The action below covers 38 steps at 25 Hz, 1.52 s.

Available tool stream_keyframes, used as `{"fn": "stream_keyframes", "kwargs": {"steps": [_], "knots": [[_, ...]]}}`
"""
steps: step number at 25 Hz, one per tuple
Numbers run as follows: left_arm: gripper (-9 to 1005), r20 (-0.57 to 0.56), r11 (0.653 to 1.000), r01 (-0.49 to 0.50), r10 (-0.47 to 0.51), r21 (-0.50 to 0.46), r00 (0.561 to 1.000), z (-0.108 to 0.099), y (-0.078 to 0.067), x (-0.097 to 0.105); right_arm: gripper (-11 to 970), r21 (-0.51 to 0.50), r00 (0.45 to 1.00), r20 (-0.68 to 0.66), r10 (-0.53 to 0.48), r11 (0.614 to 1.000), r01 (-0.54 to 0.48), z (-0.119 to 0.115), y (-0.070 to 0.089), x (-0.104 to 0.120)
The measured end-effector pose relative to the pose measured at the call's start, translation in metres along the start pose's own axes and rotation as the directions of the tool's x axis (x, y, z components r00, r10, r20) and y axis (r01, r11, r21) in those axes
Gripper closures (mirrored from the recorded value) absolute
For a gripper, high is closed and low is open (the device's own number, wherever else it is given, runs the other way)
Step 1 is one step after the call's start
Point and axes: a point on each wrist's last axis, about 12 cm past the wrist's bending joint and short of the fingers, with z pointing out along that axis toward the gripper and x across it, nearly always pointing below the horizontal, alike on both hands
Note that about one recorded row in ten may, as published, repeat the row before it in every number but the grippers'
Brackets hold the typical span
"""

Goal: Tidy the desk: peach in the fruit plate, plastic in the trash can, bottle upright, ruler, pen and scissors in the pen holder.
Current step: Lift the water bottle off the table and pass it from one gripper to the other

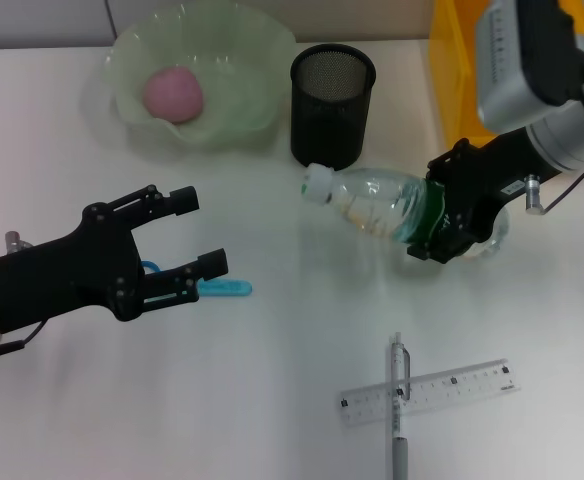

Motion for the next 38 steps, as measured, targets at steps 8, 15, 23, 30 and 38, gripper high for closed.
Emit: {"fn": "stream_keyframes", "kwargs": {"steps": [8, 15, 23, 30, 38], "knots": [[180, 0.01, 1.0, 0.0, 0.0, 0.007, 1.0, 0.004, 0.0, -0.001, 199, 0.005, 0.977, 0.206, 0.061, 0.998, -0.064, -0.003, 0.01, 0.023], [181, 0.015, 1.0, 0.002, -0.003, 0.011, 1.0, 0.004, 0.0, -0.002, 199, -0.004, 0.911, 0.402, 0.098, 0.994, -0.105, 0.0, 0.023, 0.042], [181, 0.023, 1.0, 0.005, -0.005, 0.02, 1.0, 0.004, -0.001, -0.003, 198, -0.005, 0.785, 0.608, 0.121, 0.989, -0.149, 0.011, 0.035, 0.06], [181, 0.051, 1.0, 0.006, -0.007, 0.019, 0.999, 0.003, -0.003, -0.004, 198, 0.035, 0.651, 0.752, 0.105, 0.98, -0.198, 0.026, 0.05, 0.072], [181, 0.086, 1.0, 0.006, -0.007, 0.02, 0.996, 0.006, -0.005, -0.006, 198, 0.095, 0.562, 0.821, 0.095, 0.949, -0.299, 0.051, 0.066, 0.083]]}}
